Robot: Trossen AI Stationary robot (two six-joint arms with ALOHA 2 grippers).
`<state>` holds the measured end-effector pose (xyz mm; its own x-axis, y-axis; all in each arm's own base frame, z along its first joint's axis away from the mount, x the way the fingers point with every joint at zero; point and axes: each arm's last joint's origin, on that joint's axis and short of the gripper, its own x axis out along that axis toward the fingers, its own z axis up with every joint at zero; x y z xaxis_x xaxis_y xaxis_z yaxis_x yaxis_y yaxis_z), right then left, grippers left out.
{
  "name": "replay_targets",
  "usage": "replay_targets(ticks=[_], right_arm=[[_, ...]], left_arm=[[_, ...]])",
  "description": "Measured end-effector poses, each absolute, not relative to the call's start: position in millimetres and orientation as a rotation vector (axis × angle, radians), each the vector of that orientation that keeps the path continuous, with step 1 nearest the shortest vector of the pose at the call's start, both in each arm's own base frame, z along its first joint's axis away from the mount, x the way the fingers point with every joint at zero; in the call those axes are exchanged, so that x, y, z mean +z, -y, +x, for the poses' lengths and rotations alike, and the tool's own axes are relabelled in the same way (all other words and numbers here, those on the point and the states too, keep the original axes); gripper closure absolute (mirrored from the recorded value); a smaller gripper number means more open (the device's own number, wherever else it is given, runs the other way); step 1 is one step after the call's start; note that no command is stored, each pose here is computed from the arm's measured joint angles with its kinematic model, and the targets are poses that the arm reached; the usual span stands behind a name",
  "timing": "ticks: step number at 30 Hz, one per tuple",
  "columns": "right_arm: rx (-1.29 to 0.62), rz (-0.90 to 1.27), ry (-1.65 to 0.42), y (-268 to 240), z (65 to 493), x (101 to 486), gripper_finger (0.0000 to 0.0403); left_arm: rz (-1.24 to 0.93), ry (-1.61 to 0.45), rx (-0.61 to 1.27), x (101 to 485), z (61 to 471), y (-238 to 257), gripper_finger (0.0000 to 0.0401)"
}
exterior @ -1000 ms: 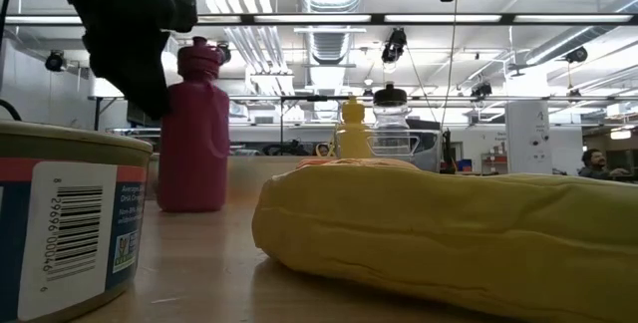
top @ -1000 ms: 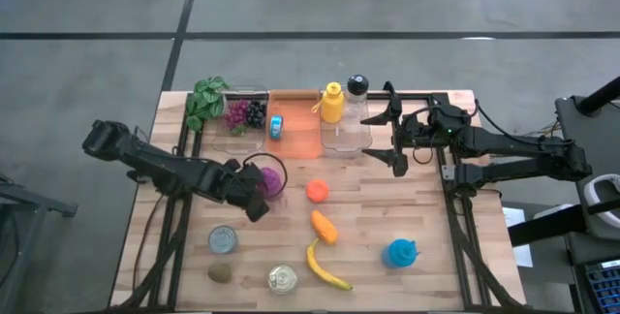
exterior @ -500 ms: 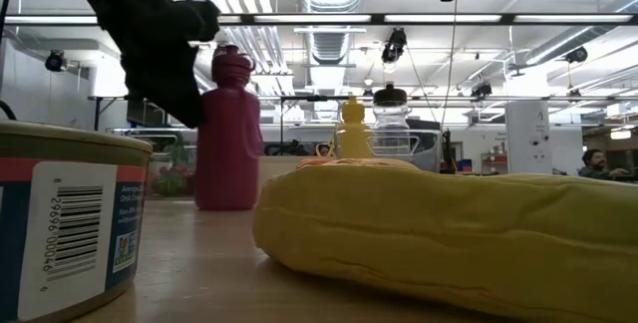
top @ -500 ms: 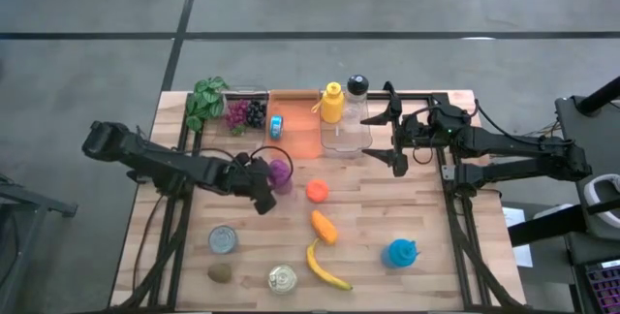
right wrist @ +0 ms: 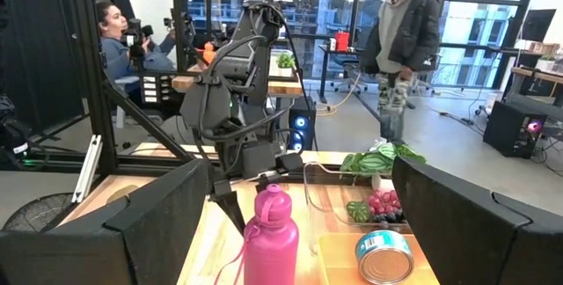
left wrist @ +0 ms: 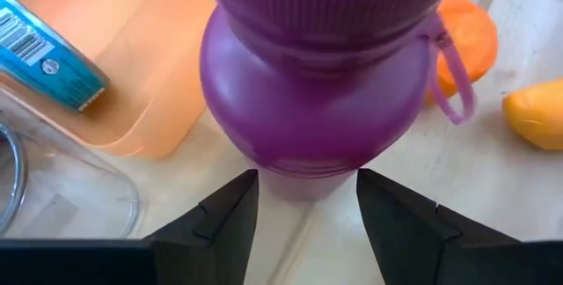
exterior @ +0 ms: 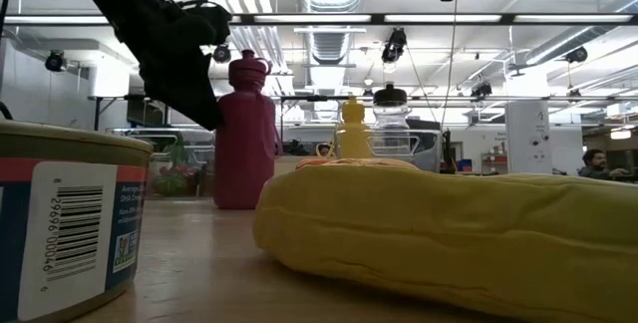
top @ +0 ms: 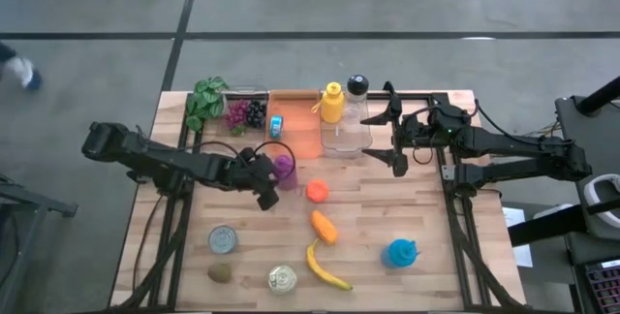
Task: Pick & Place Food Item
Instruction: Move the violet water bottle to the center of the table
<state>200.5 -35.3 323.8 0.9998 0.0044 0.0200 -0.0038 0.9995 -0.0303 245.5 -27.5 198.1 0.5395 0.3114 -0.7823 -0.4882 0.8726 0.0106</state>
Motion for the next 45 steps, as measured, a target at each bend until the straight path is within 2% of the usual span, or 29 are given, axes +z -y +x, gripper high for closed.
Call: replay_targets(ticks=[12,19,27,45], right_arm=[[0.004,-0.034,0.02,35.3,200.5,323.7,0.0044],[0.004,-0.034,0.02,35.2,200.5,323.8,0.0044],[0.004,-0.034,0.02,35.2,200.5,323.8,0.0044],[0.003,-0.034,0.02,35.3,200.5,323.8,0.0044]], left_arm=[[-0.161,-0.949,0.481,194.5,236.8,23.7,0.021],[-0.172,-0.853,0.492,186.6,240.8,15.9,0.0212],[-0.106,-0.832,0.474,184.4,242.5,8.7,0.0213],[-0.154,-0.719,0.434,169.8,241.3,7.9,0.0219]])
